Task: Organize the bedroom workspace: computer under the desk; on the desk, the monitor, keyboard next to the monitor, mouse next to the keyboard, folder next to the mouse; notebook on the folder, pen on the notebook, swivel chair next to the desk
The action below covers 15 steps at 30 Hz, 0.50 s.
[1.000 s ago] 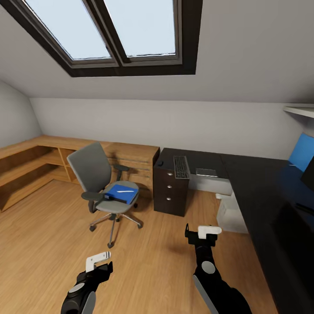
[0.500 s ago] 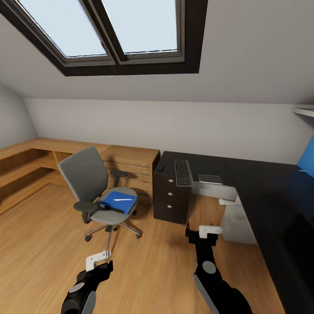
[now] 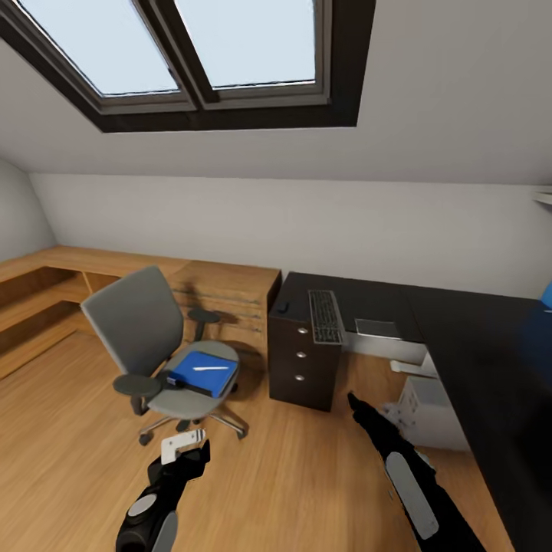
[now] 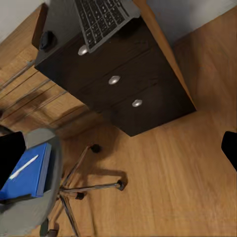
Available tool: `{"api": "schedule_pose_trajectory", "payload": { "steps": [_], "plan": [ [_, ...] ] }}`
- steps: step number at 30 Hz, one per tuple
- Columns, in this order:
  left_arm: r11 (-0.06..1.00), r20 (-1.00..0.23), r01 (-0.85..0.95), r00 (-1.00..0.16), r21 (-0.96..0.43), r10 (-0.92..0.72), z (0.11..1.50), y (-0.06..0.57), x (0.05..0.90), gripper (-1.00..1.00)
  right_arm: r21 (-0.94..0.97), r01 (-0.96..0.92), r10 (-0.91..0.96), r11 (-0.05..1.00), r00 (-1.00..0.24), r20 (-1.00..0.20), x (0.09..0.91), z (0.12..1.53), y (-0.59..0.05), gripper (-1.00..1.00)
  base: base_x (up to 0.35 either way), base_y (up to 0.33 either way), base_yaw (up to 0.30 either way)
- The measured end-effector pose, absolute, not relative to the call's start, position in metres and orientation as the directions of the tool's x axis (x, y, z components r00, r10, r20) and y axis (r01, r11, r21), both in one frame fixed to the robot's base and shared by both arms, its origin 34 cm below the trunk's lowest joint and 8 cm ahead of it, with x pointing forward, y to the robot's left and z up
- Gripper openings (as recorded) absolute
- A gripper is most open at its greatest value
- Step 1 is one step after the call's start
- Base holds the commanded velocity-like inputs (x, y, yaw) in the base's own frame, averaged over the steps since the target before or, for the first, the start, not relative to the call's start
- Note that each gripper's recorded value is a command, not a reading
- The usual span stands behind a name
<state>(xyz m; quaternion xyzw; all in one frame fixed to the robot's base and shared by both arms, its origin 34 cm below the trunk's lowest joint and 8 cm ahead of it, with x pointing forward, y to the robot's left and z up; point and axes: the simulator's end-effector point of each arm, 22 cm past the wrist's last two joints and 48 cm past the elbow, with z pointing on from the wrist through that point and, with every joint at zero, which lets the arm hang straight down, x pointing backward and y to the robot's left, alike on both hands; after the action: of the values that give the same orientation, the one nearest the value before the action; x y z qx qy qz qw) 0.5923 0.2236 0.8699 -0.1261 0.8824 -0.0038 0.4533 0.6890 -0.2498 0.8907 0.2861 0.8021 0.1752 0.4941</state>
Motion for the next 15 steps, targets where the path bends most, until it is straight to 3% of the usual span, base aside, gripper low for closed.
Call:
{"api": "schedule_pose_trajectory", "payload": {
  "steps": [2,6,11,15],
  "plan": [
    [0.970,-0.802,-0.210,-0.555,-0.124,-0.223,0.872,0.220,0.592,1.00,0.663,0.322,0.736,0.676,-0.307,-0.603,0.690,0.893,-0.256,1.00,0.328,0.000,0.000],
    [0.970,-0.804,-0.206,-0.552,-0.126,-0.222,0.875,0.218,0.592,1.00,0.737,0.337,0.810,0.586,-0.247,-0.532,0.694,0.899,-0.259,1.00,0.328,0.000,0.000],
    [0.970,-0.803,-0.204,-0.553,-0.129,-0.223,0.875,0.217,0.591,1.00,0.768,0.323,0.833,0.553,-0.246,-0.496,0.693,0.896,-0.226,1.00,0.328,0.000,0.000],
    [0.972,-0.799,-0.198,-0.559,-0.130,-0.220,0.873,0.213,0.588,1.00,0.766,0.344,0.838,0.543,-0.170,-0.518,0.693,0.895,-0.235,1.00,0.328,0.000,0.000]
  ]
}}
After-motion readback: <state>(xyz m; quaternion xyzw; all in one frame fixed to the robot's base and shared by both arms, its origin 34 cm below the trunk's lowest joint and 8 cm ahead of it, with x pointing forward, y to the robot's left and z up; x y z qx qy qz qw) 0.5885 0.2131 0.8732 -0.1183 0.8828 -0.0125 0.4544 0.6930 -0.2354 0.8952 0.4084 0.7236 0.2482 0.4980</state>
